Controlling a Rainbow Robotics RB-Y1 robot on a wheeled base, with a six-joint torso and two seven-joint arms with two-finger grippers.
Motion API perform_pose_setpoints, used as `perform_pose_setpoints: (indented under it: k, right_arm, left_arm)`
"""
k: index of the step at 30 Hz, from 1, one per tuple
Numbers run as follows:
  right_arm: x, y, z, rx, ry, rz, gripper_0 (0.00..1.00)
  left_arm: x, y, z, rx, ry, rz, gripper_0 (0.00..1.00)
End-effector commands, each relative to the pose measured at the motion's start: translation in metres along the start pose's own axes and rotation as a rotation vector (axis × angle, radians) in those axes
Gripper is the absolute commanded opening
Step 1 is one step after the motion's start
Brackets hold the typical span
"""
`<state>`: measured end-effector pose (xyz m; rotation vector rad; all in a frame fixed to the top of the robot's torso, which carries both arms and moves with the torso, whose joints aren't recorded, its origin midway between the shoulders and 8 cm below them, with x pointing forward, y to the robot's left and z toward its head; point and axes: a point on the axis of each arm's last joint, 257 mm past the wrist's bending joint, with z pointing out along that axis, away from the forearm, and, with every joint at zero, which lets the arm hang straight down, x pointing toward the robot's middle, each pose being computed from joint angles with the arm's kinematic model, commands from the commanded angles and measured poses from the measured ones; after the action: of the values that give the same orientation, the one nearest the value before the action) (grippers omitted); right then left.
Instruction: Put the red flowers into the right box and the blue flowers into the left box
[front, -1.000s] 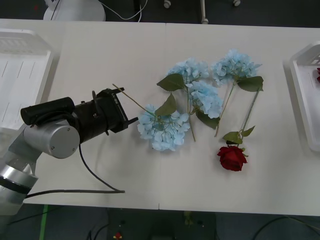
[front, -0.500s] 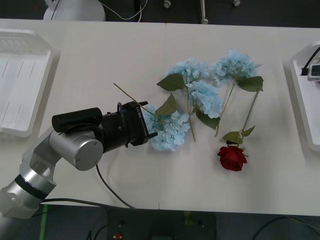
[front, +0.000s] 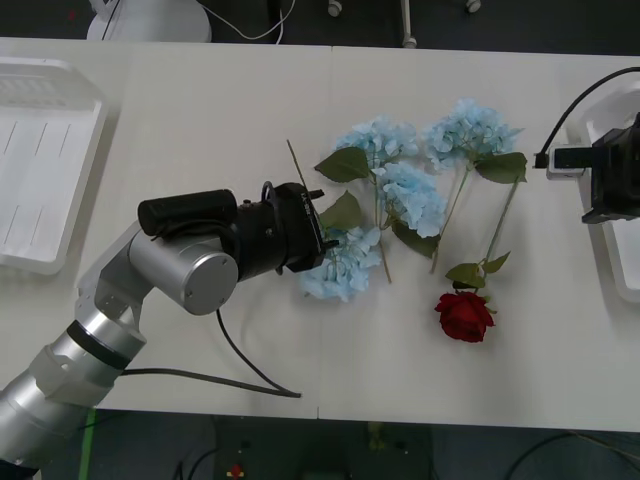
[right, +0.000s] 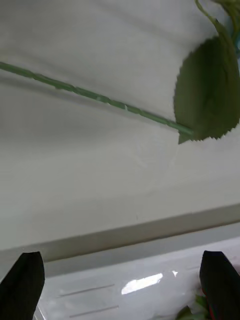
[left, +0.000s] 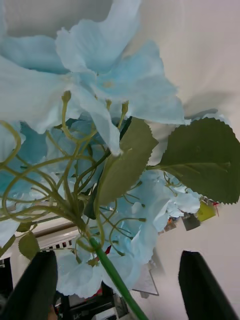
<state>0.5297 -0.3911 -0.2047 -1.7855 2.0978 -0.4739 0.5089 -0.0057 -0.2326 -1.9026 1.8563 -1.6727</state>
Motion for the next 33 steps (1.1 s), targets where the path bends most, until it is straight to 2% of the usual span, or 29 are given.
perform_pose_setpoints:
  k: [1, 2, 5, 6, 7, 11, 12, 15, 16, 17, 19, 21, 27, 33]
  right_arm:
    - [-0.036, -0.003, -0.013, -0.015, -0.084, -0.03, 0.9]
    - [-0.037, -0.001, -0.015, -0.027, -0.092, -0.026, 0.9]
    - [-0.04, 0.004, -0.023, -0.057, -0.11, -0.016, 0.9]
    - [-0.043, 0.006, -0.025, -0.073, -0.113, 0.087, 0.9]
    - [-0.047, 0.005, -0.028, -0.083, -0.118, 0.227, 0.9]
    - [-0.068, 0.004, -0.037, -0.131, -0.131, 0.945, 0.9]
    - [-0.071, 0.003, -0.039, -0.139, -0.131, 1.047, 0.9]
    - [-0.078, 0.006, -0.038, -0.184, -0.103, 1.55, 0.9]
    - [-0.078, 0.007, -0.037, -0.192, -0.096, 1.625, 0.9]
    - [-0.079, 0.009, -0.036, -0.211, -0.079, 1.804, 0.9]
    - [-0.081, 0.013, -0.033, -0.232, -0.057, 1.971, 0.9]
    - [-0.084, 0.019, -0.029, -0.27, -0.002, 2.249, 0.89]
    - [-0.095, 0.017, -0.032, -0.366, 0.073, 2.856, 0.9]
    - [-0.113, 0.015, -0.035, -0.511, 0.188, 3.323, 0.89]
  left_arm:
    - [0.025, -0.004, 0.014, -0.005, 0.024, -0.007, 0.04]
    - [0.025, -0.004, 0.014, -0.004, 0.024, -0.005, 0.01]
    - [0.024, -0.003, 0.014, -0.008, 0.021, -0.003, 0.0]
    - [0.024, -0.001, 0.015, -0.011, 0.021, -0.001, 0.0]
    - [0.024, 0.0, 0.015, -0.013, 0.02, 0.0, 0.0]
    - [0.024, 0.002, 0.015, -0.02, 0.025, -0.004, 0.0]
    - [0.024, 0.002, 0.014, -0.02, 0.024, -0.004, 0.0]
    - [0.024, 0.0, 0.013, -0.016, 0.024, 0.008, 0.0]
    - [0.024, 0.0, 0.013, -0.015, 0.024, 0.015, 0.0]
    - [0.025, -0.003, 0.01, -0.005, 0.024, 0.035, 0.0]
    - [0.023, -0.009, 0.004, 0.013, 0.017, 0.069, 0.0]
    - [0.018, -0.017, -0.01, 0.049, 0.001, 0.128, 0.0]
    - [0.006, -0.031, -0.064, 0.076, -0.084, 0.418, 0.0]
    - [-0.005, -0.048, -0.108, 0.056, -0.167, 0.727, 0.0]
